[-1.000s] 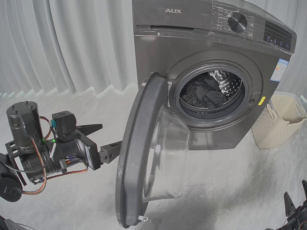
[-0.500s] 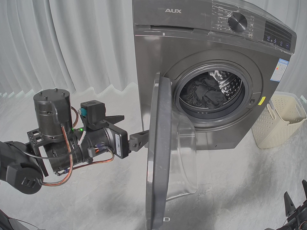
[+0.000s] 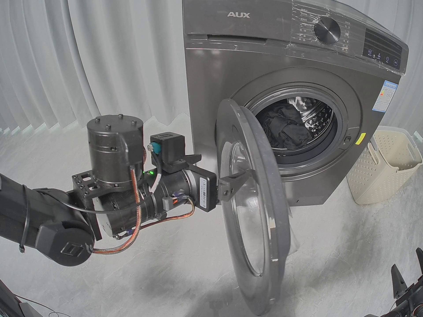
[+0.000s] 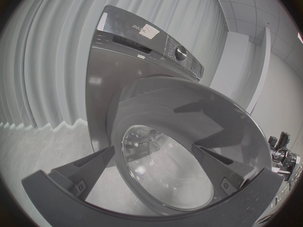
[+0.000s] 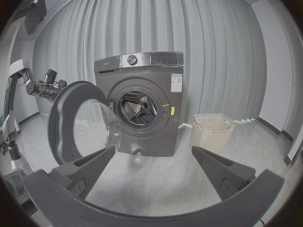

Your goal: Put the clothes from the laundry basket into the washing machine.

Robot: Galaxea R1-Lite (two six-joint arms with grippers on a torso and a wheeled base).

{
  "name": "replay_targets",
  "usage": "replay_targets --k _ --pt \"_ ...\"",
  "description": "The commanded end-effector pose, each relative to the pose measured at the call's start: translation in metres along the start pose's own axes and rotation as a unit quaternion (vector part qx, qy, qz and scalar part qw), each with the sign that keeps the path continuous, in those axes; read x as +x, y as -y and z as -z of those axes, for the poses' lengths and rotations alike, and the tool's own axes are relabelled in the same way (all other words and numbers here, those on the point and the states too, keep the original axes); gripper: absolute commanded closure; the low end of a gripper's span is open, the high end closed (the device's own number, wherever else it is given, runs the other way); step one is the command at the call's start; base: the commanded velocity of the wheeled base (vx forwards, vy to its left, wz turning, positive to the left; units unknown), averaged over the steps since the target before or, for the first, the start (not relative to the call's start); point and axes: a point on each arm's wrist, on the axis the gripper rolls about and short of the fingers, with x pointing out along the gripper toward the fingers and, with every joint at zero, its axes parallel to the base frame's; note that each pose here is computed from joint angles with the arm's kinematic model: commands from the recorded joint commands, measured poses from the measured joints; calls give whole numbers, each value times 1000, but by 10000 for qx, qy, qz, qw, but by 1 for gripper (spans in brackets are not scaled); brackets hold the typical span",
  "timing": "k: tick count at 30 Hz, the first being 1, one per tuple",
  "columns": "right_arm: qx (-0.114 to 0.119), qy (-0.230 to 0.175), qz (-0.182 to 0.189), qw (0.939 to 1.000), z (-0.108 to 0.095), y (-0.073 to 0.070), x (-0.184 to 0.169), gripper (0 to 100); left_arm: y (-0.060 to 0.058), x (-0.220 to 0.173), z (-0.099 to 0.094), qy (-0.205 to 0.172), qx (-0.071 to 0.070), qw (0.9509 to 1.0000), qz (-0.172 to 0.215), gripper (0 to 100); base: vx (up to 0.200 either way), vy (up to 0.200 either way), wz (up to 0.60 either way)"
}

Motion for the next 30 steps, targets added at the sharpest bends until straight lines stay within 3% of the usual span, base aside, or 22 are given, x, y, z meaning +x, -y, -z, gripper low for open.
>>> replay_targets --k 1,12,18,30 --pt "5 -7 -3 10000 5 0 0 0 2 12 5 -93 4 10000 21 0 0 0 0" --pt "-3 -7 -3 10000 5 0 0 0 3 38 1 10 -15 10000 56 0 0 0 0" --pt "5 -7 -3 10000 5 0 0 0 8 60 -2 109 -143 9998 123 0 0 0 0" --pt "-3 -7 -3 10000 5 0 0 0 11 85 -8 295 -148 9993 179 0 0 0 0"
